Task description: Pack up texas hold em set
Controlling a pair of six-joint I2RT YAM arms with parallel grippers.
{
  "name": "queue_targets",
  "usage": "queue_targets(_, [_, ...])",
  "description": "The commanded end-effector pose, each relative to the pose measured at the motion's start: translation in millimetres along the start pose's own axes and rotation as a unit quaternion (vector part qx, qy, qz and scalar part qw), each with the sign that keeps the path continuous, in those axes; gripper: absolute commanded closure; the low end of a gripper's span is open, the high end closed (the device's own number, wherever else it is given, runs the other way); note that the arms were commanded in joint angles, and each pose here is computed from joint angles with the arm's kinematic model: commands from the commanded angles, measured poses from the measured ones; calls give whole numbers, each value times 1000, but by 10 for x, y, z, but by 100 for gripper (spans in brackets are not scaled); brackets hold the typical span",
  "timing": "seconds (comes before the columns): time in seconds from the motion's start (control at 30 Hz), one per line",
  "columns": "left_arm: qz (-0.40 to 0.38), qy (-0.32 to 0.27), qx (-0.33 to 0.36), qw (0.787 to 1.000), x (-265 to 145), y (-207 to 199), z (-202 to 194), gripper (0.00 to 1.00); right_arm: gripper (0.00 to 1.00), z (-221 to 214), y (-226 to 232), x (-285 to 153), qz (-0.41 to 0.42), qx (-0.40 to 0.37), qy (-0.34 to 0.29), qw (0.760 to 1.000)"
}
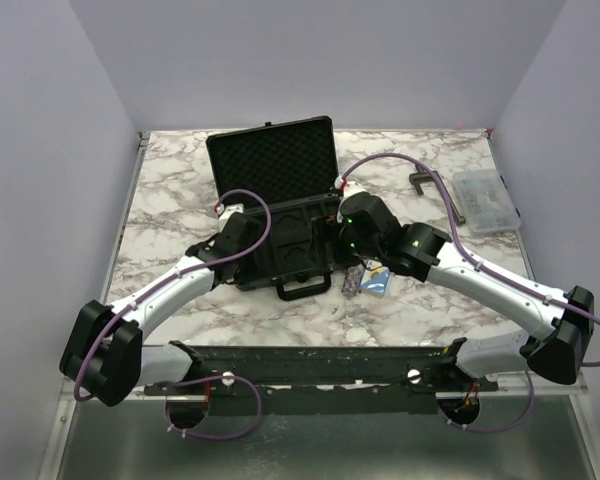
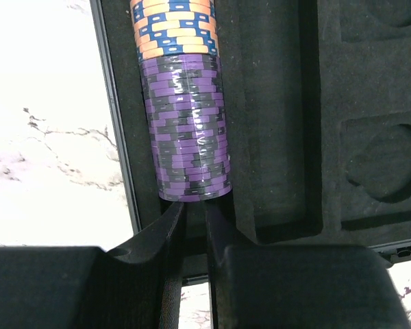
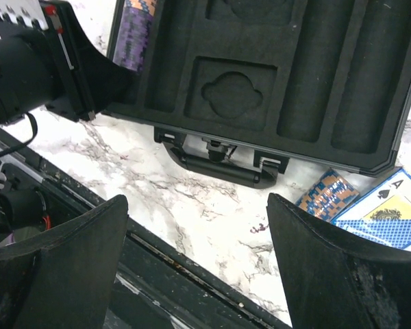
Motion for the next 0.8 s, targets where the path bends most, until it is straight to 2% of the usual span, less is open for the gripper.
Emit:
queue_targets(0.0, [5, -62, -10, 998, 33, -71, 333, 83, 15, -74, -53, -64, -14, 6, 5, 1000])
queue_targets(0.2, [-20, -65, -10, 998, -42, -110, 369, 83, 15, -96, -92, -118, -28, 13, 7, 999])
queue_targets(0.3, [-44, -69, -10, 997, -152, -98, 346, 78, 15, -132, -133, -130, -44, 23, 7, 999])
queue_targets(0.6, [-127, -104, -1, 986, -768, 2, 346, 49, 15, -350, -256, -67, -94, 64, 34, 993])
queue_targets(0.67, [-162, -102, 3, 981, -935, -33, 354, 42, 15, -393, -286, -62, -106, 74, 35, 991])
queue_targets(0.77, [-176, -112, 15, 978, -1175, 21, 382, 29, 16, -465, -330, -44, -120, 87, 36, 988])
Point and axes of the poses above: each gripper's point midway between its finger pads, its own x axis out along the fingers, its own y axis along the line the jaws close on, z = x × y, the point moved 7 cm from there along -x, back along the fingers, and after that the axes turned 6 degrees about -x, right-handed, at the moved point
